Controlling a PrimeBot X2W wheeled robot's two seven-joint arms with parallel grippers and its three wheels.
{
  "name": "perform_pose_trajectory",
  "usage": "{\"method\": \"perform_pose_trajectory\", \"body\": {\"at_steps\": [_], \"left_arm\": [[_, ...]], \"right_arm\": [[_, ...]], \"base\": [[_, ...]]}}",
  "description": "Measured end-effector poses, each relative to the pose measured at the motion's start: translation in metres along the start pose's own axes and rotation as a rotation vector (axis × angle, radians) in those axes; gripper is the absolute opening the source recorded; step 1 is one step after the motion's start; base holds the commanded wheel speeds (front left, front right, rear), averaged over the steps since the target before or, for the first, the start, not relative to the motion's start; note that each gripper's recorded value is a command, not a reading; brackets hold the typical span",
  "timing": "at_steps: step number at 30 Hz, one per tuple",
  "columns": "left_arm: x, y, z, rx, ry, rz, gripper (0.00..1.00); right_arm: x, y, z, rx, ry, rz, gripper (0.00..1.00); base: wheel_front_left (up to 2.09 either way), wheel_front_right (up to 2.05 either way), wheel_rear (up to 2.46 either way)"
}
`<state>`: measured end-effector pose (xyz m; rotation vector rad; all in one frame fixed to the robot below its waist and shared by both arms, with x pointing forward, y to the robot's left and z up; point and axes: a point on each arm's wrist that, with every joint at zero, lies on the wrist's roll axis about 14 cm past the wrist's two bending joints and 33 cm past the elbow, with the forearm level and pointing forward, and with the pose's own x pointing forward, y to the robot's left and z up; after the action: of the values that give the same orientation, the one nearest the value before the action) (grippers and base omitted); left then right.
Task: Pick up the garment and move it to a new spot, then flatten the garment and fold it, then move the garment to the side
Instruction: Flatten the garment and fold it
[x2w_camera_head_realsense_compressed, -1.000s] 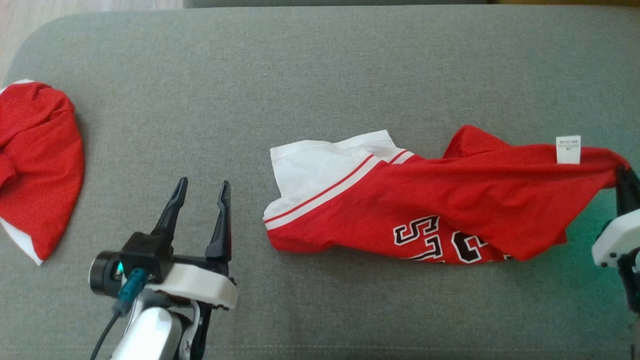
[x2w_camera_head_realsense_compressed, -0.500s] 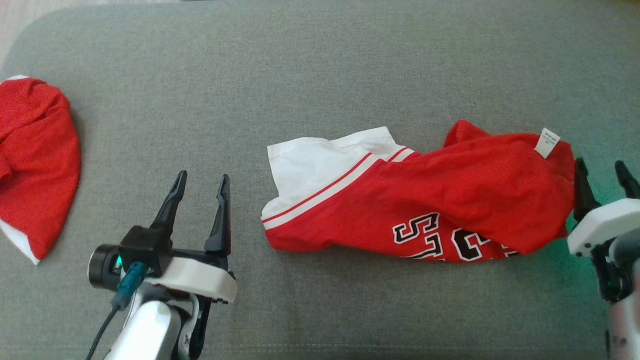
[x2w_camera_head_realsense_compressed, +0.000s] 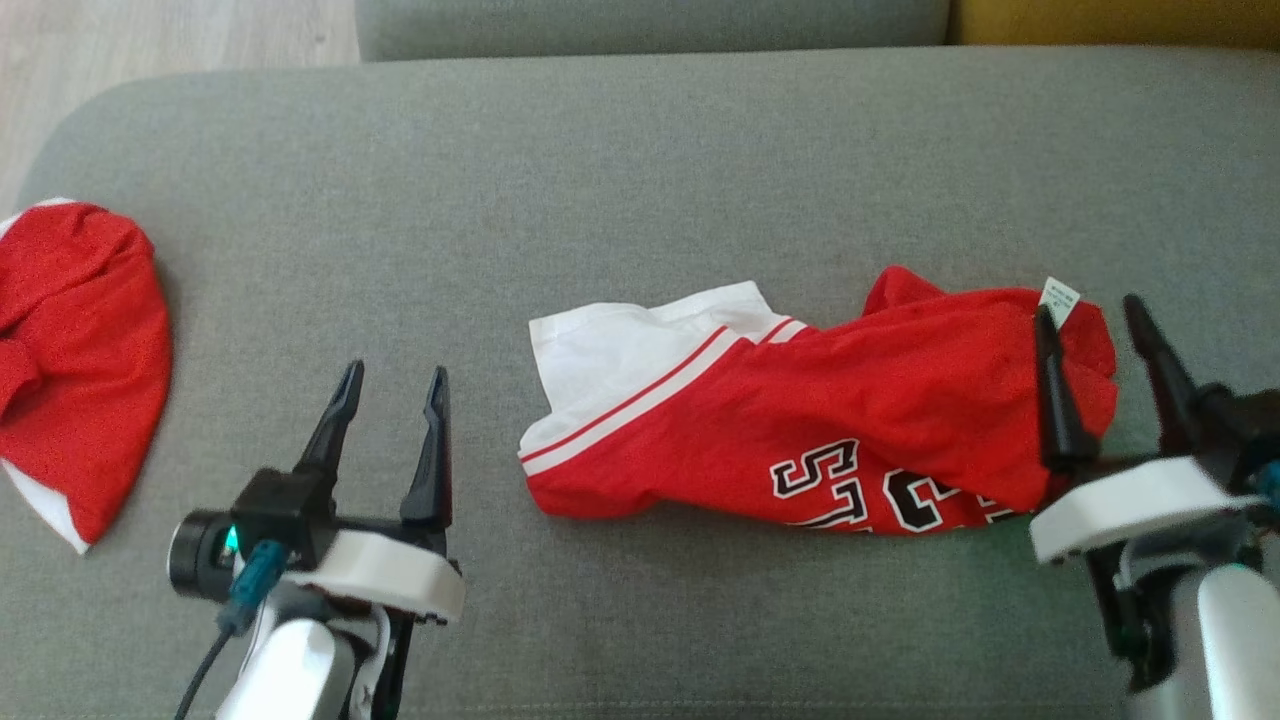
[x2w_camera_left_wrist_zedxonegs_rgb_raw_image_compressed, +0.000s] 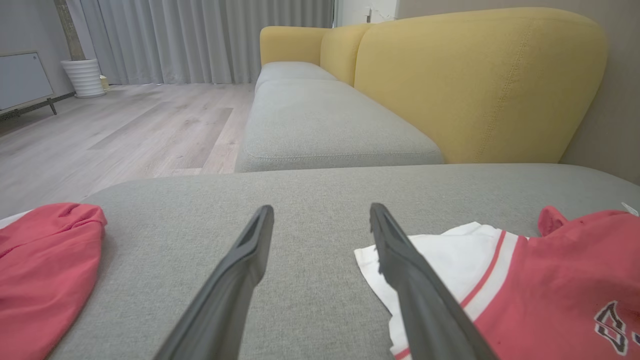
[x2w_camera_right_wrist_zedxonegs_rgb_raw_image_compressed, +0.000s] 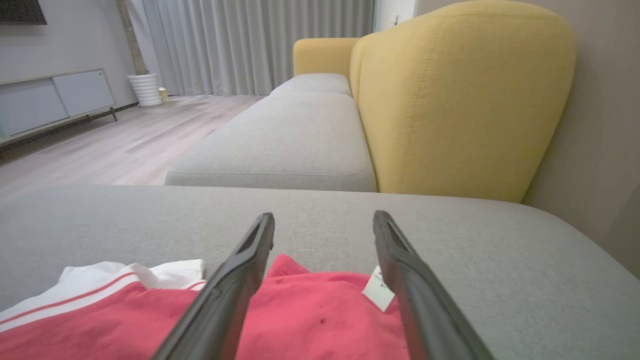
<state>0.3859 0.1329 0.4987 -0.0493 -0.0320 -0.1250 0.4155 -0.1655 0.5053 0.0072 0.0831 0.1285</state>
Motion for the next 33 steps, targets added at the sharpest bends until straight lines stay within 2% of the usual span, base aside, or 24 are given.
{"method": "perform_pose_trajectory", "body": {"at_steps": [11, 26, 33], "left_arm": [[-0.018, 0.003, -0.001, -0.013, 0.013, 0.017, 1.0], [-0.019, 0.002, -0.004, -0.021, 0.027, 0.014, 1.0], [-0.008, -0.008, -0.022, -0.051, 0.116, -0.041, 1.0]], "right_arm": [[-0.029, 0.019, -0.007, 0.036, 0.032, 0.034, 1.0], [-0.028, 0.021, -0.005, 0.056, 0.032, 0.037, 1.0], [-0.024, 0.02, -0.013, 0.061, 0.06, 0.035, 1.0]], "base": [[0.0, 0.0, 0.0], [0.0, 0.0, 0.0], [0.0, 0.0, 0.0]]}}
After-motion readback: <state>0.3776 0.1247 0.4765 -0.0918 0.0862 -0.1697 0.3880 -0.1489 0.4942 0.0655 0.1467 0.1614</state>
